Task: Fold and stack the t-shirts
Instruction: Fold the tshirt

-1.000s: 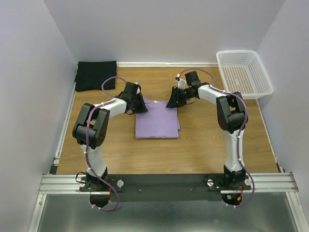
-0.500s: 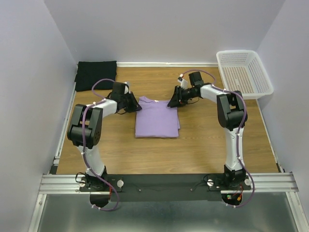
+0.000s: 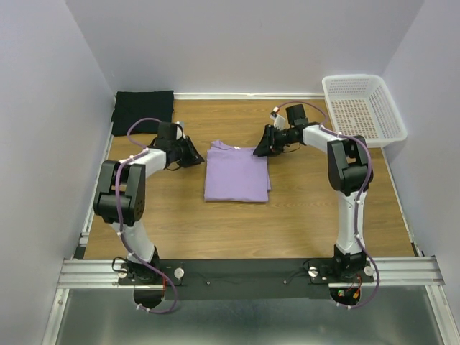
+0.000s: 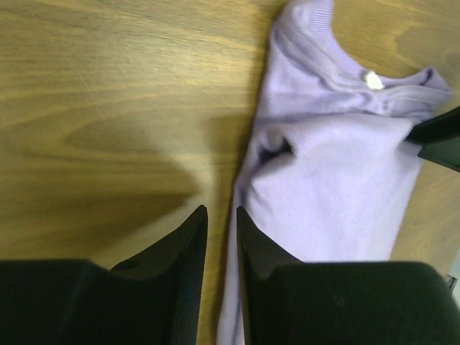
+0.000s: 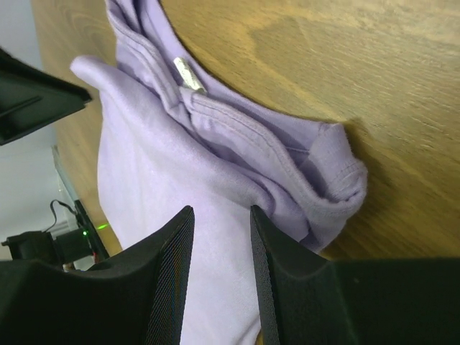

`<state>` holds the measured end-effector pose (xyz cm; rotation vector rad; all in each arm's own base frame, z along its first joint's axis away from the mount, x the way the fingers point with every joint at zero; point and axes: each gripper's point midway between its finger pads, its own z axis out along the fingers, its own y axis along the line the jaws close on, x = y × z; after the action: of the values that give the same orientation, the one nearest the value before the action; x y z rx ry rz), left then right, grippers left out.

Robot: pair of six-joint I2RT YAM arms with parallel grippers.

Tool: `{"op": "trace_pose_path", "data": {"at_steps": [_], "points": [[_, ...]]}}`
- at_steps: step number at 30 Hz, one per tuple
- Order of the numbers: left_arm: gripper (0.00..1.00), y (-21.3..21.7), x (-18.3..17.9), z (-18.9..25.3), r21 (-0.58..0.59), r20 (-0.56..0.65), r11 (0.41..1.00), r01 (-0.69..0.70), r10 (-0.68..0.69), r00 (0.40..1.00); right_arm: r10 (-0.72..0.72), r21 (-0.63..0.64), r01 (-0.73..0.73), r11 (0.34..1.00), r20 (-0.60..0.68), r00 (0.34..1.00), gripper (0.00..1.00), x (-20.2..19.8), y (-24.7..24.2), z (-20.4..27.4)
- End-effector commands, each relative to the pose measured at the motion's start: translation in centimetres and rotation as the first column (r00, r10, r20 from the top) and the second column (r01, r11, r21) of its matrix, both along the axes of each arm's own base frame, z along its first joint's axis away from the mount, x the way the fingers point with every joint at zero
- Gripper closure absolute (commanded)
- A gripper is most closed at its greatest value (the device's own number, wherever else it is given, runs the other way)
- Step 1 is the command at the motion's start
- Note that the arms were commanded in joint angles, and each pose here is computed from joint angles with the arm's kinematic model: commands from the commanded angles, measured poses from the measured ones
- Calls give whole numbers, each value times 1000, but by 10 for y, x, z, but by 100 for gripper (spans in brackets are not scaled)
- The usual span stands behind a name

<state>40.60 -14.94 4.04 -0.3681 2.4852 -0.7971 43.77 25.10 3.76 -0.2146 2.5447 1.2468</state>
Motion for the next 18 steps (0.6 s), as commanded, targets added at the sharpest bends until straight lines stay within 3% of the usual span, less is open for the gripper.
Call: {"op": "trace_pose_path", "data": {"at_steps": [1,7,11,18], "points": [[68,-2,9,60,4,162,1000,-1,0,987,-40,-7,41,999,105,994,55,13,-7,39],[68,-36,9,92,-58,292,992,115,-93,952,-40,79,28,996,155,987,55,16,2,69],[71,-56,10,61,-98,241,979,176,-149,959,-23,103,11,995,114,993,55,13,6,50],[78,-56,38,20,-89,192,987,132,-113,975,-13,103,10,995,27,1000,55,11,0,-4]]}}
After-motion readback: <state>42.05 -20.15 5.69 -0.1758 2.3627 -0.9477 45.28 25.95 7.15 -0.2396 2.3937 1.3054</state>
